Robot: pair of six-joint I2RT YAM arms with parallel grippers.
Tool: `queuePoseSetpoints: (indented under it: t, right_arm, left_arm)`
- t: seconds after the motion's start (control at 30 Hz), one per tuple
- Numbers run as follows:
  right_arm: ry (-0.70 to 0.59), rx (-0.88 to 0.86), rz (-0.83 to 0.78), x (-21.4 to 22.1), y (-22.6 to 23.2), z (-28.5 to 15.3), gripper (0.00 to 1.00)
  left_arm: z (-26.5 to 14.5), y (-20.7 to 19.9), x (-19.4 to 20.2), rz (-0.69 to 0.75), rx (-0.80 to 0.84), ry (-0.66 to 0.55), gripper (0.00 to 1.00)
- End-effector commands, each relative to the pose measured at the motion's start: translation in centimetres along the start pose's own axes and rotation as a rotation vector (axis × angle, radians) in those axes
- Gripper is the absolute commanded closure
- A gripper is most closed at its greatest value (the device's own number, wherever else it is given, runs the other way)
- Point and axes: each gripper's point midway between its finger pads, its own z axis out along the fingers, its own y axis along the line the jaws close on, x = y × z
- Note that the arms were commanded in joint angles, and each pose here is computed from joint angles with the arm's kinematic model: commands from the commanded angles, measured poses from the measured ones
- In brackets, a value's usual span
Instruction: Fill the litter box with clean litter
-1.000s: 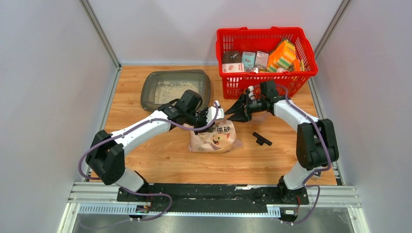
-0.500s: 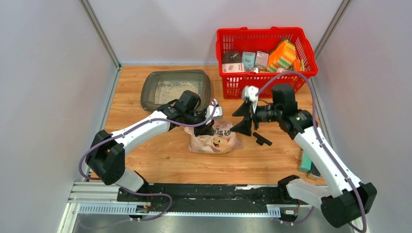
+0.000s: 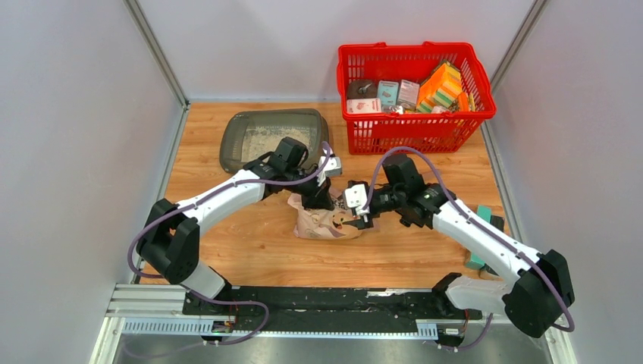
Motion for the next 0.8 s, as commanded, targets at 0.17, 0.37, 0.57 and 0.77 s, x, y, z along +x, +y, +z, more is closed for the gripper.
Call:
queuePoseSetpoints:
  t: [0.17, 0.37, 0.57, 0.77]
  right_arm:
    - [0.042, 0.122, -0.086, 1.8, -2.8, 2.8, 0.34]
    - [0.064, 0.188, -0.016, 2.7, -3.8, 2.9, 0.41]
    - [0.126, 0.191, 0.015, 4.0, -3.1, 2.3, 0.62]
    - [0.204, 0.188, 0.099, 5.8, -2.2, 0.8, 0.66]
  left_arm:
    - [0.2, -1.8, -2.0, -0.038, 0.123, -0.086, 0.86]
    - [0.1, -2.0, -1.9, -0.032, 0.132, -0.090, 0.85]
    - [-0.3, -2.0, -1.6, -0.026, 0.141, -0.086, 0.81]
    - [-2.0, -2.6, 0.7, 0.072, 0.140, -0.022, 0.65]
